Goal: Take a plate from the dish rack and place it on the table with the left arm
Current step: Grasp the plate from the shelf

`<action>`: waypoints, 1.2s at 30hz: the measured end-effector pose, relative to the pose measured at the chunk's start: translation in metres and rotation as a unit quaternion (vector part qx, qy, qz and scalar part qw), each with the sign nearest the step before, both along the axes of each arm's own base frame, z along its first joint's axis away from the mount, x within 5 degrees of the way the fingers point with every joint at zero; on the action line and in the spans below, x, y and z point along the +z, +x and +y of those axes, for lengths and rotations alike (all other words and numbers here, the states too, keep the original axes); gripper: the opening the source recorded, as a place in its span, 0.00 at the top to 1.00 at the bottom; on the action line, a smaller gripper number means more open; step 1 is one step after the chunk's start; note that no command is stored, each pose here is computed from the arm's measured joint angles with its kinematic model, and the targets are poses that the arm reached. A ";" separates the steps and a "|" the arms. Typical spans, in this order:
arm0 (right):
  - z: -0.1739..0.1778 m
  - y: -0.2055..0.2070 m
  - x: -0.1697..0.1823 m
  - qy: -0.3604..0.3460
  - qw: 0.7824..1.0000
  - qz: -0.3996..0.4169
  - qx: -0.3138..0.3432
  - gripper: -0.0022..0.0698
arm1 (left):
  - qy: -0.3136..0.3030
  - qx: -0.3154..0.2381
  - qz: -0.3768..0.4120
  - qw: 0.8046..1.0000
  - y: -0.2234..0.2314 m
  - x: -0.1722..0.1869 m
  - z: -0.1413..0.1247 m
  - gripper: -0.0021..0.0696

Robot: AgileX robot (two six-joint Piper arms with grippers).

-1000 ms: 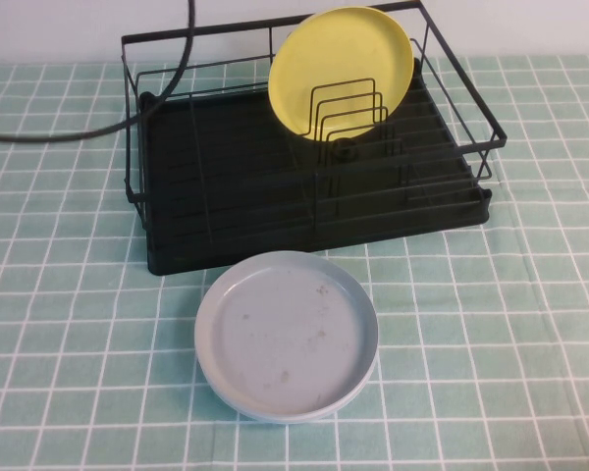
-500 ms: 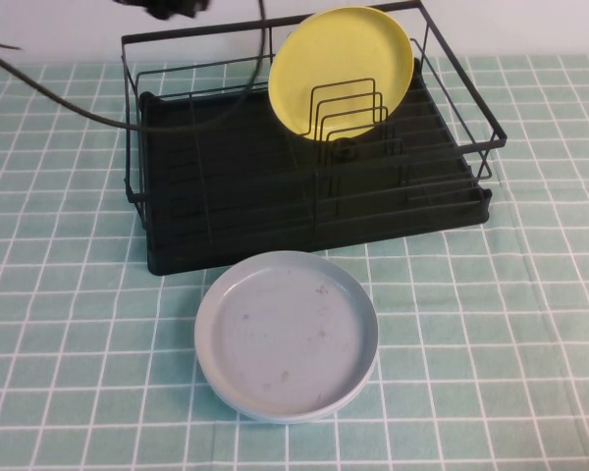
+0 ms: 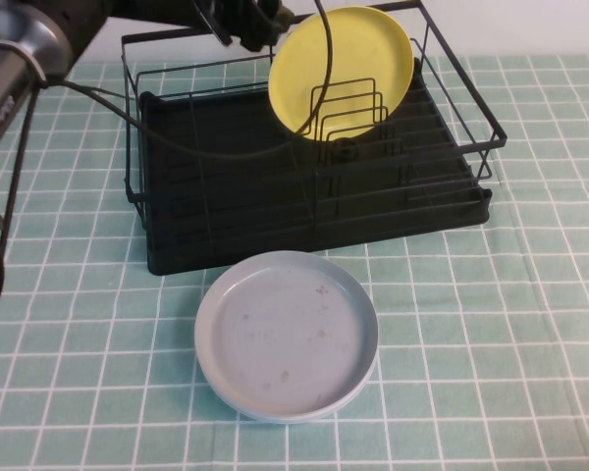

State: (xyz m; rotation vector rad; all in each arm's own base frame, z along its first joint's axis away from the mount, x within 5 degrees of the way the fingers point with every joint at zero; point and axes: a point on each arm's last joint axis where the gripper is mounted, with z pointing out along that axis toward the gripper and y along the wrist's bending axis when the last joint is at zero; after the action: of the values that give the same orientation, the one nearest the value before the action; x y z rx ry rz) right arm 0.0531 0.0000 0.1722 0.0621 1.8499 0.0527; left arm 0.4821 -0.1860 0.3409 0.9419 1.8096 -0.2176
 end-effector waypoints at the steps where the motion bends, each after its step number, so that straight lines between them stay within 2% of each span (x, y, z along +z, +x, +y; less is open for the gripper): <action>1: 0.000 0.000 0.000 0.000 1.000 0.000 0.000 1.00 | 0.000 -0.002 0.003 1.000 0.001 -0.004 -0.002 0.26; 5: 0.000 0.000 0.000 0.000 1.000 0.000 0.000 1.00 | -0.005 -0.012 0.016 1.000 0.007 -0.022 -0.008 0.26; 15: 0.000 0.000 0.000 0.000 1.000 0.000 0.000 1.00 | -0.043 -0.011 0.014 0.999 0.021 -0.046 -0.017 0.35; 23: 0.000 0.000 0.000 0.000 1.000 0.000 0.000 1.00 | -0.047 0.003 -0.010 0.999 0.025 -0.045 -0.015 0.35; 36: 0.000 0.000 0.000 0.000 1.000 0.000 0.000 1.00 | -0.065 0.029 0.003 0.997 0.039 -0.077 -0.017 0.35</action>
State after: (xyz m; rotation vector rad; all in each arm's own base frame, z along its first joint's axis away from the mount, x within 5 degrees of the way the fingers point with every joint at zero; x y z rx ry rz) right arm 0.0531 0.0000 0.1722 0.0621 1.8499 0.0527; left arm 0.5208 -0.2034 0.2640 0.7973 1.8026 -0.2991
